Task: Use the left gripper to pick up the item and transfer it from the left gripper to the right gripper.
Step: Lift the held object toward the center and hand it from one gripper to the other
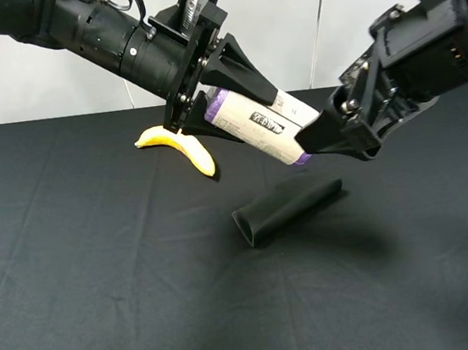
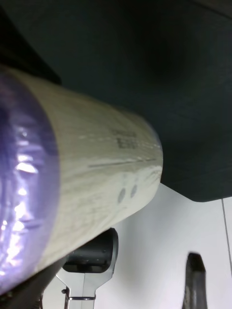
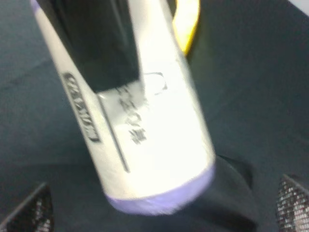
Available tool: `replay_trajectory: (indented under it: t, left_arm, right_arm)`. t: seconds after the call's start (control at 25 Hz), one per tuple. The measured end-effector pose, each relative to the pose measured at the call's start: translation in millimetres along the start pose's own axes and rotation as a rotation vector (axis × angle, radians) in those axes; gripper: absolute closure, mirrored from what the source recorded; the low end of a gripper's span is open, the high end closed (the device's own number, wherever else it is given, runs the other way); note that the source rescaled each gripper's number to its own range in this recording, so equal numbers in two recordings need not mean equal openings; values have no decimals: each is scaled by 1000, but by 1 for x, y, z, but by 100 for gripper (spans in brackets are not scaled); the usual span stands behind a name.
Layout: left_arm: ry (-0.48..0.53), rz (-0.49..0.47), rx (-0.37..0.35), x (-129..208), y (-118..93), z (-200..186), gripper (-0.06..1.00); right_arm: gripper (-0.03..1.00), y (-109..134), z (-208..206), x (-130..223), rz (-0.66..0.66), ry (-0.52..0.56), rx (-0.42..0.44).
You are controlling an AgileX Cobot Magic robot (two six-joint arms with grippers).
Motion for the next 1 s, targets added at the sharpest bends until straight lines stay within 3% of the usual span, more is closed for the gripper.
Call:
replay_trajectory:
  t: [0.2, 0.64, 1.0]
  left_arm:
    - [-1, 0, 1, 0, 0, 0, 94]
    - [-65, 18, 87, -10, -14, -1, 94]
    - [-61, 17, 100, -10, -16, -1, 94]
  right_arm:
    - [-3, 6, 4, -5, -13, -28, -41]
    - [-3, -1, 34, -7, -20, -17, -23]
    - [-3, -6, 49, -6, -30, -6, -11]
Point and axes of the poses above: a point on each arm's last joint axis where the gripper is mounted, z pointing out along that axis toward the gripper, y along the wrist's bending axis when the last joint is at zero, x = y × z, the point moved 7 cm from there along z, pointing out along that axis toward the gripper, and after that the axes turned 11 degrees about z, right-handed, at the moved point
